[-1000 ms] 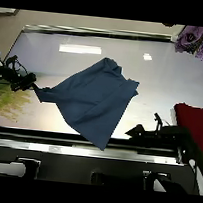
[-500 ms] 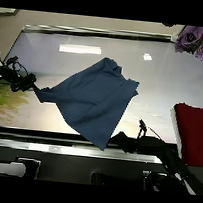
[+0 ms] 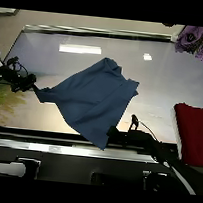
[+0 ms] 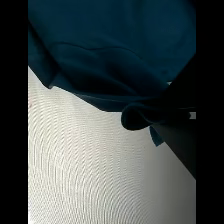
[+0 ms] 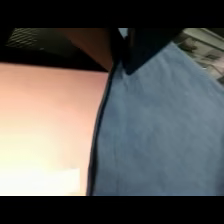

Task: Fold the clothes and pants, and hang the long-sleeved shirts on hangers.

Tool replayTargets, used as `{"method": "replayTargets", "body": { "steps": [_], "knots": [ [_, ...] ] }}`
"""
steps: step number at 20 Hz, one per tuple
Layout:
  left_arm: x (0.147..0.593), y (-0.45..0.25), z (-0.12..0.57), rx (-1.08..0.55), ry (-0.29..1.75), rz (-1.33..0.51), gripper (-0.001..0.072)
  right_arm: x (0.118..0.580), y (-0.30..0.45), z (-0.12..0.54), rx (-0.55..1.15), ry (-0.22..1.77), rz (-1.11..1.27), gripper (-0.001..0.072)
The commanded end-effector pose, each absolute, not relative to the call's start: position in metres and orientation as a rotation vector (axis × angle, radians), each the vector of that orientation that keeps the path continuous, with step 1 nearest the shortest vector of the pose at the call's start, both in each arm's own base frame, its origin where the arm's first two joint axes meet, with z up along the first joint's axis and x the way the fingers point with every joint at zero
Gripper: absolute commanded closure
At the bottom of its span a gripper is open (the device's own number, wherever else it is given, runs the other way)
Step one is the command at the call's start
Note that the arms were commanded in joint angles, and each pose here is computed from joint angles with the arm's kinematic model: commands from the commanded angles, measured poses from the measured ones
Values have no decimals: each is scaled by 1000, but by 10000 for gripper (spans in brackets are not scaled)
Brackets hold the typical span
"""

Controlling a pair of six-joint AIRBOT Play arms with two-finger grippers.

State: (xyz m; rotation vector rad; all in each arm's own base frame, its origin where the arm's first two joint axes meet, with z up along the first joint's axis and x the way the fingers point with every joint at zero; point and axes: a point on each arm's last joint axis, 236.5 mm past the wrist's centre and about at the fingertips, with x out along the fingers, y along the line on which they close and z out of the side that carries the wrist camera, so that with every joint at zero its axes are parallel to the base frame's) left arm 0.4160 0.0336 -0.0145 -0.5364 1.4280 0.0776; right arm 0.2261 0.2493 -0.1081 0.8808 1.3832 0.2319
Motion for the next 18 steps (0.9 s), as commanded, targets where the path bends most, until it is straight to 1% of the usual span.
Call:
{"method": "replayTargets", "body": {
  "steps": [1, 3, 5, 7, 8, 9, 10, 12, 14, 16, 18],
  "knots": [
    [420, 35, -12, -528, 1407, 74, 689, 256, 264, -88, 809, 1300, 327, 679],
    [428, 37, 3, -515, 1354, 71, 689, 286, 271, -50, 759, 1201, 406, 680],
    [451, 45, 48, -461, 1205, 53, 690, 330, 261, 12, 761, 1077, 463, 681],
    [477, 61, 127, -380, 967, 68, 691, 384, 227, 101, 726, 864, 489, 681],
    [484, 70, 180, -329, 825, 87, 691, 404, 206, 156, 706, 746, 497, 681],
    [484, 78, 238, -279, 682, 106, 691, 417, 185, 215, 690, 628, 509, 681],
    [475, 83, 292, -234, 558, 124, 691, 420, 169, 270, 678, 519, 524, 681],
    [433, 85, 397, -156, 325, 161, 691, 400, 145, 381, 614, 306, 566, 681],
    [372, 80, 475, -98, 135, 196, 690, 355, 135, 467, 523, 138, 610, 681],
    [306, 73, 519, -60, 6, 229, 690, 303, 131, 521, 425, 26, 611, 681],
    [248, 65, 542, -36, -82, 255, 690, 259, 123, 545, 362, -32, 571, 680]
  ]
}}
